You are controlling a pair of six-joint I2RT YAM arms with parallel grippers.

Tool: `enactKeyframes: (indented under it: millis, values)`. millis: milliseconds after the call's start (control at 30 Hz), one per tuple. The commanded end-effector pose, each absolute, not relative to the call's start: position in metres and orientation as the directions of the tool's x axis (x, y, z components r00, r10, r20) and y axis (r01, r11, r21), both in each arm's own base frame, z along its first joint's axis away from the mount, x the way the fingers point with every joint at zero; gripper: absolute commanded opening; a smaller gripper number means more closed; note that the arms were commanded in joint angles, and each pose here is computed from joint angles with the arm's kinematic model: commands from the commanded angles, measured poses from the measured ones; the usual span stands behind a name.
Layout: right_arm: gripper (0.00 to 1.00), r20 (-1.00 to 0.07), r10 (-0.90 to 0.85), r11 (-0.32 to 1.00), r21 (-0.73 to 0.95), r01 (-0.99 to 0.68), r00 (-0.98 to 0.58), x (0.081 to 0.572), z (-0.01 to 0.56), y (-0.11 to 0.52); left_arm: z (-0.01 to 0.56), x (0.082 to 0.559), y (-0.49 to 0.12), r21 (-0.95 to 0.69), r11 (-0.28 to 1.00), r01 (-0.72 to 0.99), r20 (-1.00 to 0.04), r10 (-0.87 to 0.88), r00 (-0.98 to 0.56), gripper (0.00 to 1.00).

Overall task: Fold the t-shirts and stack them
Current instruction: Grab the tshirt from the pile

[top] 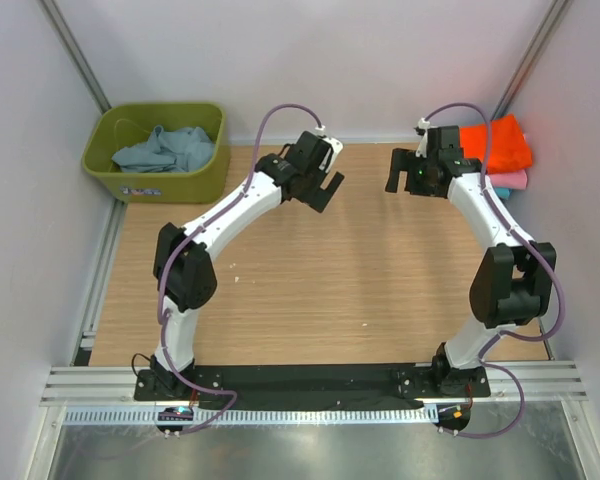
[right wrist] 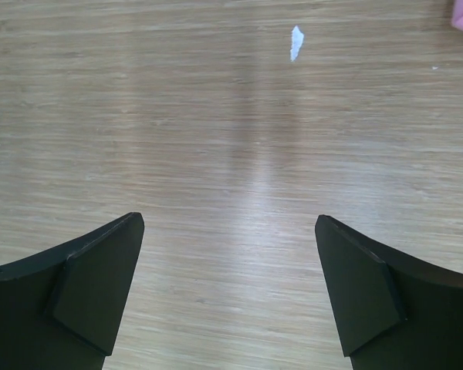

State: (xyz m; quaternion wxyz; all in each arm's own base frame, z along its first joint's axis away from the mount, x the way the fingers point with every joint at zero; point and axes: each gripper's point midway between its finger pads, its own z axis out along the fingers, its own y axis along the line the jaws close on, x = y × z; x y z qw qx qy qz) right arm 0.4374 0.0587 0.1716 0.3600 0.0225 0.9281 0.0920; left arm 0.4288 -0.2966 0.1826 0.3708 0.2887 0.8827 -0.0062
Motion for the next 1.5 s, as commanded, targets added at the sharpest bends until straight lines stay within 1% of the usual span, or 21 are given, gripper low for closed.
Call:
enactKeyframes:
  millis: [0, 67, 167, 200, 267, 300, 333, 367, 400, 467, 500, 533, 600, 700, 767, 800, 867, 967, 1100, 1233, 1467]
  values:
    - [1.00, -0.713, 0.095, 0.979, 0.193, -0.064, -0.694, 0.449, 0.192, 0.075, 0.216, 0.443, -0.285, 0.265, 0.842, 0.470, -0.713, 0.499, -0.493, 1.00]
    - [1.00, -0.707, 0.050, 0.977, 0.182, -0.112, -0.705, 0.448, 0.188, 0.081, 0.230, 0.453, -0.276, 0.313, 0.845, 0.434, -0.724, 0.508, -0.467, 1.00]
    - [1.00, -0.711, -0.031, 0.967, 0.157, -0.201, -0.703, 0.447, 0.188, 0.085, 0.265, 0.481, -0.236, 0.374, 0.875, 0.308, -0.759, 0.479, -0.441, 0.99]
    - [1.00, -0.713, -0.042, 0.959, 0.168, -0.228, -0.700, 0.446, 0.191, 0.089, 0.284, 0.497, -0.210, 0.375, 0.895, 0.243, -0.785, 0.446, -0.431, 1.00]
    - [1.00, -0.708, -0.060, 0.948, 0.179, -0.262, -0.704, 0.443, 0.191, 0.094, 0.305, 0.514, -0.179, 0.409, 0.893, 0.187, -0.792, 0.449, -0.414, 0.99]
    - [1.00, -0.713, -0.108, 0.931, 0.172, -0.322, -0.693, 0.441, 0.192, 0.098, 0.314, 0.527, -0.145, 0.413, 0.901, 0.130, -0.799, 0.427, -0.423, 0.99]
    - [1.00, -0.713, -0.118, 0.923, 0.177, -0.341, -0.691, 0.440, 0.194, 0.101, 0.341, 0.535, -0.129, 0.400, 0.912, 0.092, -0.831, 0.403, -0.384, 1.00]
    - [1.00, -0.704, -0.125, 0.919, 0.183, -0.349, -0.699, 0.438, 0.191, 0.102, 0.350, 0.540, -0.117, 0.407, 0.907, 0.102, -0.830, 0.415, -0.373, 1.00]
    - [1.00, -0.705, -0.122, 0.915, 0.194, -0.354, -0.699, 0.439, 0.191, 0.105, 0.365, 0.552, -0.090, 0.408, 0.912, 0.052, -0.846, 0.399, -0.354, 1.00]
    - [1.00, -0.704, -0.116, 0.913, 0.203, -0.355, -0.701, 0.441, 0.189, 0.107, 0.375, 0.564, -0.066, 0.448, 0.894, 0.007, -0.841, 0.424, -0.336, 0.99]
    - [1.00, -0.700, -0.111, 0.912, 0.211, -0.353, -0.705, 0.443, 0.187, 0.108, 0.366, 0.572, -0.050, 0.491, 0.871, -0.004, -0.814, 0.458, -0.357, 0.99]
    - [1.00, -0.701, -0.108, 0.910, 0.216, -0.354, -0.705, 0.444, 0.187, 0.109, 0.362, 0.575, -0.042, 0.510, 0.860, -0.013, -0.803, 0.471, -0.367, 0.96]
    - [1.00, -0.701, -0.110, 0.903, 0.225, -0.365, -0.705, 0.446, 0.187, 0.112, 0.343, 0.588, -0.015, 0.507, 0.860, -0.058, -0.804, 0.448, -0.391, 0.93]
    - [1.00, -0.704, -0.121, 0.894, 0.229, -0.385, -0.700, 0.447, 0.189, 0.115, 0.325, 0.600, 0.021, 0.453, 0.884, -0.120, -0.831, 0.369, -0.417, 0.93]
    - [1.00, -0.708, -0.131, 0.891, 0.222, -0.396, -0.693, 0.446, 0.191, 0.115, 0.297, 0.607, 0.035, 0.389, 0.911, -0.135, -0.834, 0.287, -0.470, 0.93]
    - [1.00, -0.708, -0.137, 0.890, 0.219, -0.399, -0.692, 0.445, 0.190, 0.115, 0.300, 0.610, 0.049, 0.353, 0.922, -0.157, -0.852, 0.247, -0.462, 0.93]
    - [1.00, -0.709, -0.147, 0.890, 0.210, -0.405, -0.690, 0.443, 0.190, 0.114, 0.269, 0.614, 0.054, 0.294, 0.943, -0.155, -0.842, 0.178, -0.510, 0.93]
    - [1.00, -0.707, -0.162, 0.887, 0.201, -0.415, -0.689, 0.439, 0.189, 0.113, 0.230, 0.613, 0.079, 0.278, 0.946, -0.166, -0.807, 0.136, -0.575, 0.93]
    - [1.00, -0.701, -0.170, 0.886, 0.199, -0.419, -0.693, 0.434, 0.187, 0.112, 0.187, 0.615, 0.084, 0.252, 0.957, -0.142, -0.766, 0.108, -0.634, 0.93]
    - [1.00, -0.703, -0.178, 0.884, 0.193, -0.425, -0.689, 0.433, 0.188, 0.111, 0.164, 0.617, 0.081, 0.208, 0.971, -0.115, -0.745, 0.082, -0.662, 0.92]
    - [1.00, -0.702, -0.187, 0.881, 0.190, -0.434, -0.687, 0.434, 0.187, 0.114, 0.132, 0.613, 0.045, 0.028, 1.000, -0.004, -0.709, 0.018, -0.705, 0.93]
